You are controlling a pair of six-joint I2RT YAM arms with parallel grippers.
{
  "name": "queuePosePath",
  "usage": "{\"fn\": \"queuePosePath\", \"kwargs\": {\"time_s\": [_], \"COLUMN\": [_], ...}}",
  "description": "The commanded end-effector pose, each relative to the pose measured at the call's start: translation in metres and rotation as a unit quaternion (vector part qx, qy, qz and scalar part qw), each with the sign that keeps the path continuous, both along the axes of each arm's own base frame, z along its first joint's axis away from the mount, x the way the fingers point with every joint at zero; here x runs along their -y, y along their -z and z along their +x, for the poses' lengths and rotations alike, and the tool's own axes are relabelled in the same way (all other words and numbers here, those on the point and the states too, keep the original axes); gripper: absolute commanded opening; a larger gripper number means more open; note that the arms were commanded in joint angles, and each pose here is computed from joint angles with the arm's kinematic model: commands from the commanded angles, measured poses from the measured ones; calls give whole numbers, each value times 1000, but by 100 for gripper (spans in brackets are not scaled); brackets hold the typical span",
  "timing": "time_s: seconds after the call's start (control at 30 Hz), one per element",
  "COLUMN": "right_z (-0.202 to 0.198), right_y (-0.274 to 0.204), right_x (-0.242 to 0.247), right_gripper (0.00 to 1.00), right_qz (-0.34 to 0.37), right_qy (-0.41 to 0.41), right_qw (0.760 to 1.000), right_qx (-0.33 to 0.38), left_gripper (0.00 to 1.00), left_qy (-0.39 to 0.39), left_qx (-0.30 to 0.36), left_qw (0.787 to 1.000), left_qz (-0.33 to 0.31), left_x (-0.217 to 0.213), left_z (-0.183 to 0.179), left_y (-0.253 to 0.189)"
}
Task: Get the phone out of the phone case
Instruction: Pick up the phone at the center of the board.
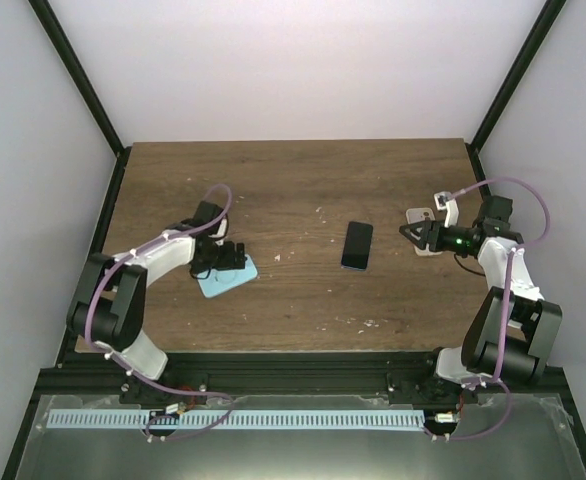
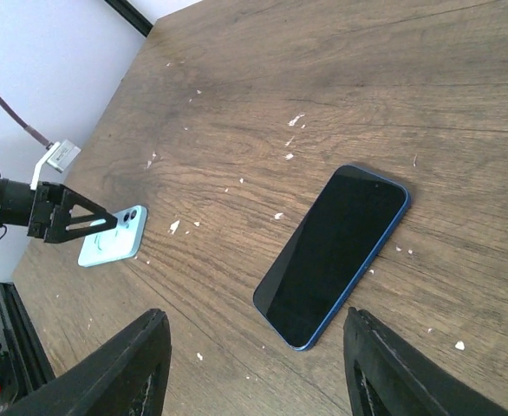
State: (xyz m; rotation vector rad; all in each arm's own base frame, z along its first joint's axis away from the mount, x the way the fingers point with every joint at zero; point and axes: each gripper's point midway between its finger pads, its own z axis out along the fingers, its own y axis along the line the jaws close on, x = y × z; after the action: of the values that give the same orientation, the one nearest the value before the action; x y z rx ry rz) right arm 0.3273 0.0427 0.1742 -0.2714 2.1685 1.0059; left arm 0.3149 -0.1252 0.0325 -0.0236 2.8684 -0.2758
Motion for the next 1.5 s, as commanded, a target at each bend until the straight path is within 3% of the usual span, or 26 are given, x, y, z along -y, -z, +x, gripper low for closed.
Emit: {"fn": "queuePosePath", "kwargs": {"time_s": [0.0,0.23,0.37,0.5,0.77,0.9,1.1,1.47], "right_z": [4,4,4,4,4,5,5,6], "right_y": [-16,-15,-15,-15,-14,-12,-10,-7], "right_x": [-3,-5,-5,-5,-4,-4,-4,-4], "right_gripper": [55,55,55,55,55,55,55,55], "right_qz": [2,9,11,11,10,11,15,17], "right_qy": [-17,-20,-21,-20,-21,-22,-23,-24], "right_qw": [1000,1000,1000,1000,1000,1000,1000,1000], "right_qx": [25,20,19,19,17,14,10,5], "left_gripper": [100,100,100,100,100,99,89,93], "left_qy": [11,-12,13,54,104,116,148,198], "left_qx": [-46,-63,-51,-33,-71,-77,-74,-76], "left_qw": [994,993,995,998,988,985,974,966], "left_qz": [-95,-99,-85,-25,88,106,156,150], "left_x": [25,14,27,31,19,21,25,41], "left_z": [-39,-82,-95,-92,-93,-91,-86,-76], "left_y": [3,11,5,1,14,18,22,31]}}
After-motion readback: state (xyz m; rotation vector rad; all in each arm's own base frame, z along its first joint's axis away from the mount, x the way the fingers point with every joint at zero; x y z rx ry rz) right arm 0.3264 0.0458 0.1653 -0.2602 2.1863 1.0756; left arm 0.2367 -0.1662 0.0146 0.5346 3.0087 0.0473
